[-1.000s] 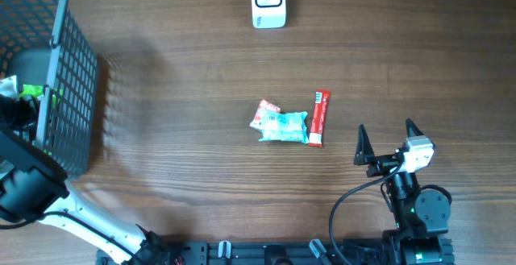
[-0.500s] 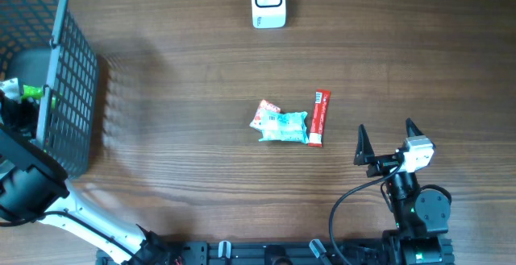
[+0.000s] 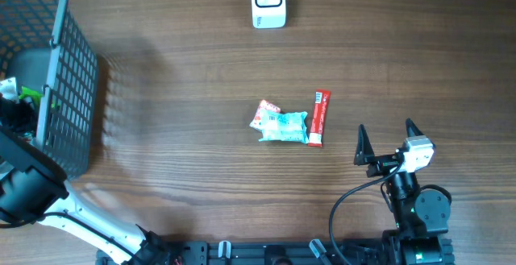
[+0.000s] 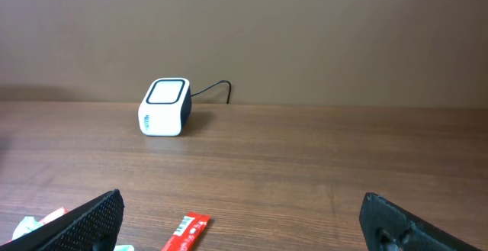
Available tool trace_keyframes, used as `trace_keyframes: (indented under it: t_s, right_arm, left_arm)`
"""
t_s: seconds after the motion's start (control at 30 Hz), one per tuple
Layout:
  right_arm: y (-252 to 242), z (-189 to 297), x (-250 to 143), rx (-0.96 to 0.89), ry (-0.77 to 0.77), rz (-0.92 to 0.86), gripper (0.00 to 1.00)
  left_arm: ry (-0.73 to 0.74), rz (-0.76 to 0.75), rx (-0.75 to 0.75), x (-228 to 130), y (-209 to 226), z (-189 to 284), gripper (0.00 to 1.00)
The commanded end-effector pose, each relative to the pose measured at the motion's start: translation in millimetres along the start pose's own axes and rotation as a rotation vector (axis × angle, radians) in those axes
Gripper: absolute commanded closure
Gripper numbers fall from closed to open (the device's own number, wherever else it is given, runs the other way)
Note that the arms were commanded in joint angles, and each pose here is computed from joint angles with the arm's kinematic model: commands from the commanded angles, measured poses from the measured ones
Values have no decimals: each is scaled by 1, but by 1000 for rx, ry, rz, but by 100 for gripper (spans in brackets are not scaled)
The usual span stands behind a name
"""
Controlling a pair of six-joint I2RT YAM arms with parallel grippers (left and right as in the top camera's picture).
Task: Scan the item barcode
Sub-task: 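Reach the left gripper into the basket and grasp the green snack bag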
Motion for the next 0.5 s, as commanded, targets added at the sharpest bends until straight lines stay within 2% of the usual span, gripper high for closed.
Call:
trace_keyframes:
  t_s: [0.0, 0.2, 0.3, 0.47]
  right_arm:
    - [-1, 0, -1, -10, 4, 9, 0]
    - [-1, 0, -1, -10, 4, 9, 0]
    - [-1, 0, -1, -10, 4, 9, 0]
    - [-1, 0, -1, -10, 4, 9, 0]
  left_arm:
    - [45, 54, -96, -6, -19, -20, 96]
    - [-135, 144, -90, 33, -22, 47, 96]
    - [-276, 189, -99, 52, -24, 103, 96]
    - [-578, 212, -124, 64, -27, 230, 96]
Point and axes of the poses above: each gripper's point midway between its finger pads, its own z axis back along the fingers, its own y axis along the line the jaws close on, x = y × z, the point moved 4 cm from there along z, back along the fingers, and after that the axes turned 14 degrees about z, right-handed, at the moved point
